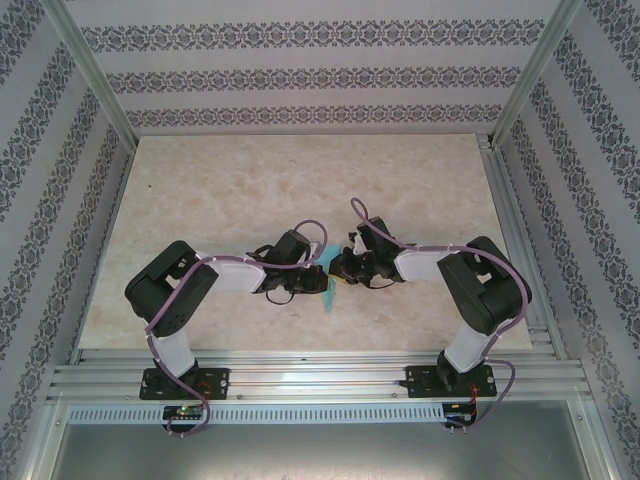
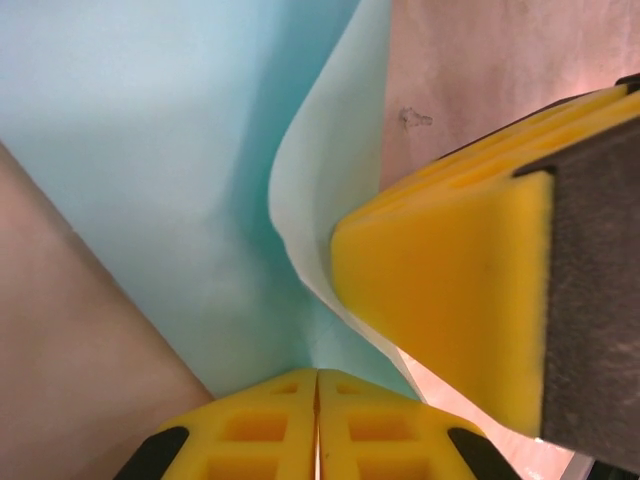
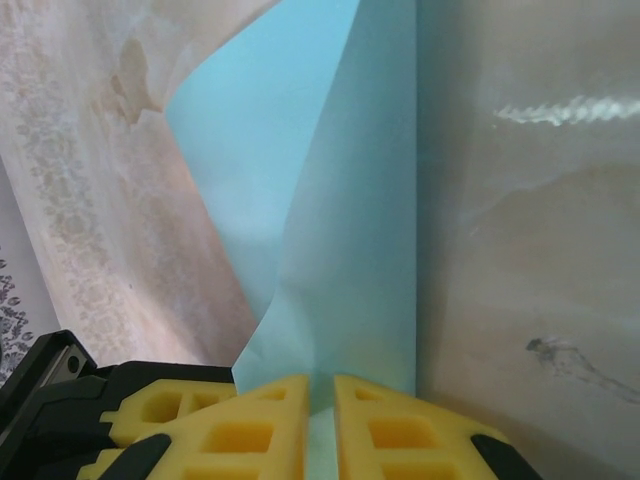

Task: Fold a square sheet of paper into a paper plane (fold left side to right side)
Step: Fold the wing for the fifth time at the center of the table.

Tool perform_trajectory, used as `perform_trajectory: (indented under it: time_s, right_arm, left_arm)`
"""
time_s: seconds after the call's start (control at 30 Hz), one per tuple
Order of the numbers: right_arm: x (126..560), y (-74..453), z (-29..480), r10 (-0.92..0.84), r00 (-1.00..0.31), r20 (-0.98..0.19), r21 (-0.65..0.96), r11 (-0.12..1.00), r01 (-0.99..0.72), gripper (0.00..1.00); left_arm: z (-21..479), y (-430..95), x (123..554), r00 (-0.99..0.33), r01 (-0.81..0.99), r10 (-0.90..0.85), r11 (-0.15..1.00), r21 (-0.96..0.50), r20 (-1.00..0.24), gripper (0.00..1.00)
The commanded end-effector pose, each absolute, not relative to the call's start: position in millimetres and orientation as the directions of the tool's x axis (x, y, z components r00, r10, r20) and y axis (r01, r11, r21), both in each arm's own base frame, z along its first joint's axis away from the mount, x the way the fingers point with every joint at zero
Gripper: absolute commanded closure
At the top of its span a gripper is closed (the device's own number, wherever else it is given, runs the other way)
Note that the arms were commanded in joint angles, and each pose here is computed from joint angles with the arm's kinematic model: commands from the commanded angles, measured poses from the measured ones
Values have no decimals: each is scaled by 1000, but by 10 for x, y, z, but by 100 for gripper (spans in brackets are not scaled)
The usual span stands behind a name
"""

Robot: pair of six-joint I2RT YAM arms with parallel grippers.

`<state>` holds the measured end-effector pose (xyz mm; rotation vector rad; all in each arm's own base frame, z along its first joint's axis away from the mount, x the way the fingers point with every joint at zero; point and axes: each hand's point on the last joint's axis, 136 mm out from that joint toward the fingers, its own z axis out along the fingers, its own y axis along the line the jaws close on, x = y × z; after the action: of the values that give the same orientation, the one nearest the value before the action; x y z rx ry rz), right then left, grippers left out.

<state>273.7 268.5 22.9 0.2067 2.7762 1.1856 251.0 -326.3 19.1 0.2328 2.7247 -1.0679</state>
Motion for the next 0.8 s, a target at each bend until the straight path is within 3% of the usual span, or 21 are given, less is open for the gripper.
perform_trajectory:
  time_s: [0.0, 0.4, 0.77]
  right_arm:
    - [2779, 2788, 276, 159, -985, -69, 745, 665, 55, 85]
    - [2768, 2794, 272, 154, -986, -68, 743, 667, 53, 85]
    - [2752, 2803, 270, 149, -987, -64, 742, 668, 53, 85]
  left_arm:
    - [184, -3141, 2501, -960, 226, 64, 751, -620, -272, 89]
    - [749, -2982, 2603, -948, 221, -17, 682, -697, -318, 75]
    - [540, -3157, 2786, -976, 119, -60, 654, -747, -207, 73]
